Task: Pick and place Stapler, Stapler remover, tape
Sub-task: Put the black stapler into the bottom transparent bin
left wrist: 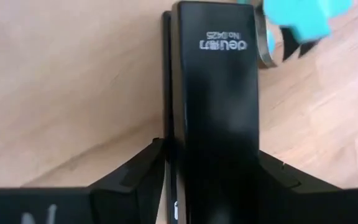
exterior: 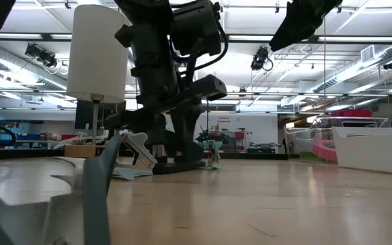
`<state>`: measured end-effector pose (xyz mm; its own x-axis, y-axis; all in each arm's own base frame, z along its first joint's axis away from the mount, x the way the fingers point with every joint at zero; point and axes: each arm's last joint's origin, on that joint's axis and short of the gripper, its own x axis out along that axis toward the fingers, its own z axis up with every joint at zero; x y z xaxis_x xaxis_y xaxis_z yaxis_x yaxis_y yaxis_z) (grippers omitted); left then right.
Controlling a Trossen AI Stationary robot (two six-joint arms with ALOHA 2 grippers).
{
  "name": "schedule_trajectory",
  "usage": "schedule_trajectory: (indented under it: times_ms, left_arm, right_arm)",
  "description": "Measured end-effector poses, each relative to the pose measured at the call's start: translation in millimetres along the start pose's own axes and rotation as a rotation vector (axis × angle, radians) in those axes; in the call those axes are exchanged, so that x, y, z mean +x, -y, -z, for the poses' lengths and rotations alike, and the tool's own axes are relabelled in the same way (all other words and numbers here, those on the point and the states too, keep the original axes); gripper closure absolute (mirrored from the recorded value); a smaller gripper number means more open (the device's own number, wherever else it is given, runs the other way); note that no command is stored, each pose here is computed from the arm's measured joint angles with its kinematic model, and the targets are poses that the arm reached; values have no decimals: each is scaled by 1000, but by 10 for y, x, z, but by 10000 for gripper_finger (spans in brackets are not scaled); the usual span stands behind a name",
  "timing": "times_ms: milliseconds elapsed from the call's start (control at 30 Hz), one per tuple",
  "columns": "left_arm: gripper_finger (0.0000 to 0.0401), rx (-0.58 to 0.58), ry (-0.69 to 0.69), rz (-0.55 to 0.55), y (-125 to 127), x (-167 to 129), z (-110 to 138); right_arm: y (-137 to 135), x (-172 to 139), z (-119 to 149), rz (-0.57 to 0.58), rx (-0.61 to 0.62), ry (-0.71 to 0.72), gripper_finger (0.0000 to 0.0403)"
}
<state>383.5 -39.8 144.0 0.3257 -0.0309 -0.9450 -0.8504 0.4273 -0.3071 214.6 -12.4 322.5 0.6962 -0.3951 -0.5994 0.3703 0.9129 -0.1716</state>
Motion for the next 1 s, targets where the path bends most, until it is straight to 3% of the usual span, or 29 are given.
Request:
schedule_trajectory:
  times_ms: [200,467,667,867,1000]
  left_arm:
    - [290,-23,-35,-53,-71,-28,-40]
    - [289,29,-48,-75,-42,-123,-40]
    - [289,112,-15,-79,129,-498,-80]
    - [289,294,93,-34,455,-995,-111]
    - [289,414,143,21,652,-1337,-56]
  right_arm:
    - [-1,0,0,-1,0,0,219]
    - [21,7,4,14,-22,-7,219]
    - [67,15,13,69,-30,-17,219]
    - [14,13,10,-105,-38,-22,219]
    - [-38,2,21,-286,-77,-37,219]
